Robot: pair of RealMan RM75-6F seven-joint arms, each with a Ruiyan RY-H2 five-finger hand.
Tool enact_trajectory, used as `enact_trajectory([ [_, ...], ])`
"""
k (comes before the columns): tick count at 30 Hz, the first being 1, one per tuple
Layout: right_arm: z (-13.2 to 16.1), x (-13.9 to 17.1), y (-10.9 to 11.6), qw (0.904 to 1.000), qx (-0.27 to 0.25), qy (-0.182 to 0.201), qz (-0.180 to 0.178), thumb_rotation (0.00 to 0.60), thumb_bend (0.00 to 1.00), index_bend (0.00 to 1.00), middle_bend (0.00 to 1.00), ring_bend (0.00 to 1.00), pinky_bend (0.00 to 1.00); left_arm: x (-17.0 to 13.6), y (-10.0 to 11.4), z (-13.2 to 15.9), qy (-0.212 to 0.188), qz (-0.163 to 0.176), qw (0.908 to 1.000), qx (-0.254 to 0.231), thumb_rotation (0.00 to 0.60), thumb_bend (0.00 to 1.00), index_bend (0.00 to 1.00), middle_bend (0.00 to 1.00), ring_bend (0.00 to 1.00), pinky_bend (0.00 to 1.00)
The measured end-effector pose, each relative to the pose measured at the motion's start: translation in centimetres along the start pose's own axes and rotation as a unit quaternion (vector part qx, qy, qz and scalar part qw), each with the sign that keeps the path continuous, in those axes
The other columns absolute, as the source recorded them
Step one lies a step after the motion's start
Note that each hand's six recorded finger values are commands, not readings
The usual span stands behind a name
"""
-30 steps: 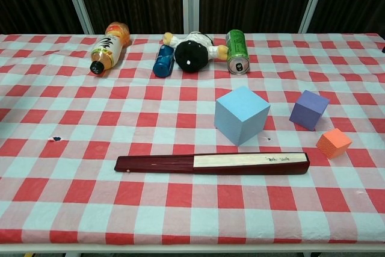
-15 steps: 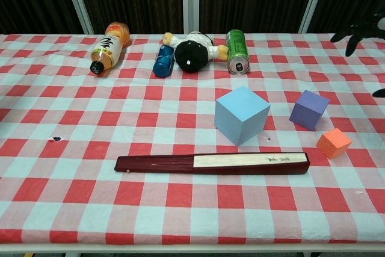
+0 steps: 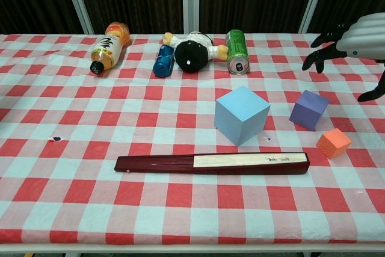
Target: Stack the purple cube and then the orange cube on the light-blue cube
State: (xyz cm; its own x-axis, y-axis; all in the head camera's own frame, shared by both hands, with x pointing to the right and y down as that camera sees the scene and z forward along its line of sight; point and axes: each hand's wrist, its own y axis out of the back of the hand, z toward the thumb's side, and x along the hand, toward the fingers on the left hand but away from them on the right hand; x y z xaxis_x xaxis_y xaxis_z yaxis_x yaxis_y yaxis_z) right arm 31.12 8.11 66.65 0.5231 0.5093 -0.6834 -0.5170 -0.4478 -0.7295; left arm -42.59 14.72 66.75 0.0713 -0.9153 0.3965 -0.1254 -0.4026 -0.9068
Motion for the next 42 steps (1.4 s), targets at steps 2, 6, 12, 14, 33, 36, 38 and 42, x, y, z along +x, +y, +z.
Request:
enact_trajectory([
  [2, 0.3, -0.2, -0.1, 1.0, -0.002, 0.007, 0.002, 0.6, 0.08, 0.13, 0.28, 0.05, 0.07, 0.0, 0.0, -0.1, 0.001, 0.0, 1.0, 0.001, 0.6, 0.09, 0.21, 0.18, 0.13, 0.24],
  [6, 0.7, -0.7, -0.3, 0.9999, 0.001, 0.016, 0.001, 0.6, 0.09, 0.13, 0.28, 0.05, 0.07, 0.0, -0.1, -0.1, 0.002, -0.001, 1.0, 0.002, 0.6, 0.09, 0.21, 0.18, 0.13, 0.24],
  [12, 1.0, -2.2, -0.6, 0.9995, 0.009, 0.027, 0.013, 0.6, 0.09, 0.13, 0.28, 0.05, 0.09, 0.0, -0.2, -0.2, 0.004, -0.002, 1.0, 0.003, 0.6, 0.09, 0.21, 0.18, 0.13, 0.24],
  [14, 1.3, -2.8, -0.7, 0.9993, 0.012, 0.033, 0.016, 0.6, 0.09, 0.13, 0.28, 0.05, 0.1, 0.0, -0.2, -0.3, 0.006, -0.002, 1.0, 0.001, 0.6, 0.09, 0.21, 0.18, 0.13, 0.24],
  [33, 1.8, -4.9, -2.0, 0.9987, 0.008, 0.046, 0.023, 0.6, 0.11, 0.17, 0.35, 0.06, 0.11, 0.1, -0.2, -1.0, 0.016, 0.0, 0.9999, 0.002, 0.6, 0.09, 0.21, 0.18, 0.13, 0.24],
  [36, 1.8, -5.2, -2.2, 0.9986, 0.008, 0.046, 0.023, 0.6, 0.12, 0.18, 0.37, 0.07, 0.12, 0.2, -0.2, -1.1, 0.018, 0.0, 0.9998, 0.002, 0.6, 0.09, 0.21, 0.18, 0.13, 0.24],
  [38, 1.8, -5.3, -2.3, 0.9987, 0.005, 0.046, 0.022, 0.6, 0.13, 0.19, 0.37, 0.08, 0.12, 0.2, -0.3, -1.1, 0.018, 0.0, 0.9998, 0.002, 0.6, 0.09, 0.21, 0.18, 0.13, 0.24],
  [42, 1.8, -5.6, -2.5, 0.9988, 0.001, 0.044, 0.021, 0.6, 0.14, 0.21, 0.4, 0.1, 0.13, 0.2, -0.3, -1.2, 0.02, -0.001, 0.9998, 0.002, 0.6, 0.09, 0.21, 0.18, 0.13, 0.24],
])
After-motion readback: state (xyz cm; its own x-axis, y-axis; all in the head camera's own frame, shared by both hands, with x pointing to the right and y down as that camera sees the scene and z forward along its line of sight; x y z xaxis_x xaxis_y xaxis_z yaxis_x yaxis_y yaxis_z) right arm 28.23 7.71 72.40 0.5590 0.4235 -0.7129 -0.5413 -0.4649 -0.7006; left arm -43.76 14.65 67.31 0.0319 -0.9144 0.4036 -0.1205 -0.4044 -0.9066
